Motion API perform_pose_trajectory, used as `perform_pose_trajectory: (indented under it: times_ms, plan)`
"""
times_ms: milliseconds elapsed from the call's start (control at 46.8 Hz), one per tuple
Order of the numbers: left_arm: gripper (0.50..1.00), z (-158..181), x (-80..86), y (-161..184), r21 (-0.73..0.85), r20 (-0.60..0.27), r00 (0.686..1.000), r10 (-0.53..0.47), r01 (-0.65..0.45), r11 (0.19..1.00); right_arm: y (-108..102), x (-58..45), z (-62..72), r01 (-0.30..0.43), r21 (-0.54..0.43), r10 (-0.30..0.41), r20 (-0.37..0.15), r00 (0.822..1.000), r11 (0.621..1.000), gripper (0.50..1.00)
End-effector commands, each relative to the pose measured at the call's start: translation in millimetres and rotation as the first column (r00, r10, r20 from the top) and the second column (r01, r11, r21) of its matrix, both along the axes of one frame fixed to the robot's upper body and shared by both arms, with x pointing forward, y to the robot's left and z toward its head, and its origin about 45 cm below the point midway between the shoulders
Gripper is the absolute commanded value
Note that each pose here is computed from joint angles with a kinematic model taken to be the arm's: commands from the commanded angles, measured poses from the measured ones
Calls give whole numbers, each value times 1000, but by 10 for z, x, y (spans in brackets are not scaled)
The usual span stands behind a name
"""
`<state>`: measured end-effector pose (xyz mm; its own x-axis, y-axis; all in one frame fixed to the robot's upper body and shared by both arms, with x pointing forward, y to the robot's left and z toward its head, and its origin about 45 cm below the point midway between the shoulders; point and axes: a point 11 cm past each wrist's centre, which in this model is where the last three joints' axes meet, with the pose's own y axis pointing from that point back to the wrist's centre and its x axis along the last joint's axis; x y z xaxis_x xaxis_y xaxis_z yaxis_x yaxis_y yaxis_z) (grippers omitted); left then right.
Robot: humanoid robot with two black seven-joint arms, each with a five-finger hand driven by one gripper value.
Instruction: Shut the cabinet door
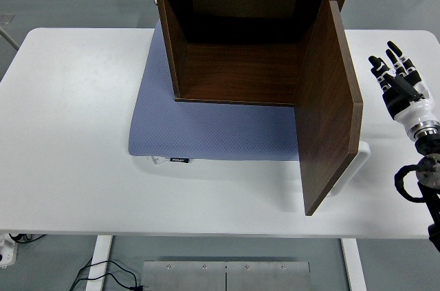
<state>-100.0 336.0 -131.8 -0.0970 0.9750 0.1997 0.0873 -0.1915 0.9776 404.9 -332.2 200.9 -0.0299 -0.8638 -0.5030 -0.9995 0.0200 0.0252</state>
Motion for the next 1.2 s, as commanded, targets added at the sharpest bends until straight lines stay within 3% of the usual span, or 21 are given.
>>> perform_pose_trajectory:
  times_ms: [0,1175]
  plan:
    - [1000,-1,8,0,0,1,1000,0,0,1000,4,0,-1,0,1,0,0,1000,1000,1000]
    - [1000,0,0,0,0,0,1000,-1,1,1000,-21,-23,-9,-2,0,2,-1,1000,1000,1000]
